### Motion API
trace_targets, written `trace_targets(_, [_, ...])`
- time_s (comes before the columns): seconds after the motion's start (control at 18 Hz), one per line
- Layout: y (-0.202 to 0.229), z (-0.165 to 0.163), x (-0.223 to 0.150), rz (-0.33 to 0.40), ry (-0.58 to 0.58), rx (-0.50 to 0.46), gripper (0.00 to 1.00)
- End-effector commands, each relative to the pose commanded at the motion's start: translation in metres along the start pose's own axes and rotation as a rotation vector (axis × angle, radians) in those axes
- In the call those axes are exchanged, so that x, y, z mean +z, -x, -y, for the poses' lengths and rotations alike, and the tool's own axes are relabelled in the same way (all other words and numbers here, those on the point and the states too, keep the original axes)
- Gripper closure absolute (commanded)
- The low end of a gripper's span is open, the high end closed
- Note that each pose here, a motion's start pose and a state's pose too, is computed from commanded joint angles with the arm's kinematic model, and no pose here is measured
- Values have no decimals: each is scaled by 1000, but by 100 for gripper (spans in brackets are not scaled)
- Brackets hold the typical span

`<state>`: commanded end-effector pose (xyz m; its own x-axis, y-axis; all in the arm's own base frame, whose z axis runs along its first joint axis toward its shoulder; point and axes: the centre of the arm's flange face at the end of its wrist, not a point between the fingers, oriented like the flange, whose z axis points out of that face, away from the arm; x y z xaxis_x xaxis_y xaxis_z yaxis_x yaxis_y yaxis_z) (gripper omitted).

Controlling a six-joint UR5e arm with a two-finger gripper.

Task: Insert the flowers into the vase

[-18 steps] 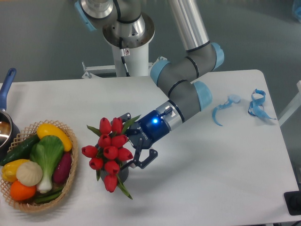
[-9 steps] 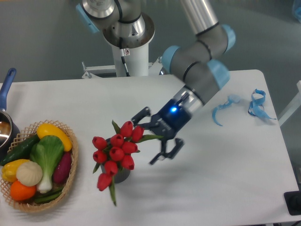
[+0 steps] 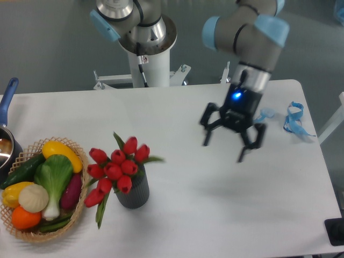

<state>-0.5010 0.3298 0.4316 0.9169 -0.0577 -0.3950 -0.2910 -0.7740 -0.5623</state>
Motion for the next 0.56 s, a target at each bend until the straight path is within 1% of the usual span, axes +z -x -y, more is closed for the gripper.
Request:
trace_targets(0.17, [14,7,-36,98,145,44,0])
trace_targets(0.22, [16,6,-42,101,192,84,0])
trace_targets(0.28, [16,4,-47,75,241,148,0])
trace_targets(0.39, [20,-11,-63,-16,328,252,0])
trace_targets(0.5, [24,-28,-77,-69,360,306,0])
trace_targets(0.56, [23,-34,-84,-76,366,330,0])
